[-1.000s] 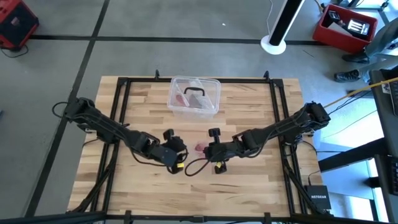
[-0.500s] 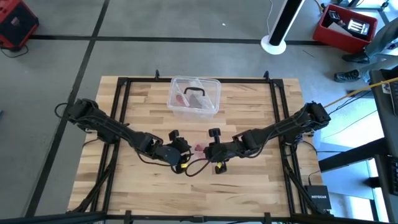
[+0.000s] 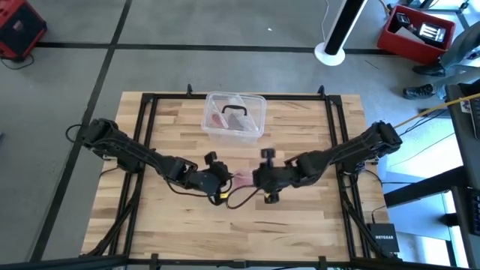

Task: Roll bandage
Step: Close the transparent zip bag

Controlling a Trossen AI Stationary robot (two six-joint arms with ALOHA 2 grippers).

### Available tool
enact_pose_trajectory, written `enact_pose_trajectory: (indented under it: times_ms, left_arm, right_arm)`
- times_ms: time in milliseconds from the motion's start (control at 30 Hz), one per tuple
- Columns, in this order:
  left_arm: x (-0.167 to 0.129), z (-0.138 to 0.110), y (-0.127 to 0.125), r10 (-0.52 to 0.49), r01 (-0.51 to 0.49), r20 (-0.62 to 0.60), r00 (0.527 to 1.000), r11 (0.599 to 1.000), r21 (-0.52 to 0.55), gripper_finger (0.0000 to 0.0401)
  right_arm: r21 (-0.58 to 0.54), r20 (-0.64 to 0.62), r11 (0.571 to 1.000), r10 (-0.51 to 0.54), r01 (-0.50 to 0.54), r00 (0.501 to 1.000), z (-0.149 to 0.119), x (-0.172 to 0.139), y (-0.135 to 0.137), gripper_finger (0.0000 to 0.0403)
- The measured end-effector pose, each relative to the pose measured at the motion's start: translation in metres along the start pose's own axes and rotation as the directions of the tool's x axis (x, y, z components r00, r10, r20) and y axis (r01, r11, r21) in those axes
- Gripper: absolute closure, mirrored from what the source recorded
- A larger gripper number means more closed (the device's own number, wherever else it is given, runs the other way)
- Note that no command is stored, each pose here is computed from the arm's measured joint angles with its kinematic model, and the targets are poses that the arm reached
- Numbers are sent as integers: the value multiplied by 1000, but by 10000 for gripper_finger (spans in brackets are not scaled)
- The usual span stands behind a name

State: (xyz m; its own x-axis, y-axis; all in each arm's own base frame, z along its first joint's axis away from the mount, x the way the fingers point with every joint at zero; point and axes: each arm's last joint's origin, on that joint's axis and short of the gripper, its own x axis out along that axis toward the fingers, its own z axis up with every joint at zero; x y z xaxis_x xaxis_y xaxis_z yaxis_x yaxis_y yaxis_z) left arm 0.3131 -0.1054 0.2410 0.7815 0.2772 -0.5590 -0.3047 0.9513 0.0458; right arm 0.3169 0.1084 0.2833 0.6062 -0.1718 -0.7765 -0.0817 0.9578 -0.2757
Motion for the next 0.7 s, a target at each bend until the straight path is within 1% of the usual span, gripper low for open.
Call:
enact_pose_trajectory:
  times_ms: [100, 167, 200, 233, 300, 367, 433, 467, 533, 600, 700]
  left_arm:
    - [0, 1, 2, 64, -62, 30, 998, 996, -69, 397]
    - [0, 2, 3, 109, -103, 52, 993, 988, -111, 399]
    - [0, 2, 4, 132, -123, 62, 989, 983, -139, 399]
    - [0, 3, 4, 152, -138, 74, 986, 976, -169, 399]
    - [1, 6, 5, 158, -135, 97, 983, 968, -212, 399]
    - [1, 11, 5, 142, -109, 124, 982, 965, -239, 400]
    - [1, 14, 4, 120, -82, 147, 982, 967, -243, 399]
    - [1, 15, 3, 108, -68, 156, 982, 968, -242, 399]
    - [1, 18, 1, 80, -36, 179, 981, 971, -238, 400]
    - [0, 20, 0, 51, -3, 190, 980, 969, -246, 400]
    - [0, 21, -1, 39, 11, 196, 980, 968, -250, 399]
  right_arm:
    - [98, -81, 995, 19, -11, 997, -7, -18, -5, 244]
    - [144, -85, 988, 68, -55, 994, -12, -24, 2, 217]
    - [147, -76, 987, 83, -71, 994, -16, -25, 9, 207]
    - [146, -41, 987, 79, -73, 996, -17, -25, 18, 199]
    - [116, 78, 992, 43, -51, 996, -18, -23, 39, 189]
    - [67, 207, 998, -17, 3, 978, -21, -13, 59, 187]
    - [44, 351, 997, -78, 66, 933, -21, 0, 74, 190]
    - [28, 390, 994, -111, 108, 914, -22, 8, 77, 193]
    - [-6, 429, 980, -177, 199, 886, -24, 25, 81, 200]
    - [-34, 422, 951, -266, 308, 867, -25, 40, 80, 210]
    - [-73, 428, 921, -318, 383, 846, -19, 52, 76, 231]
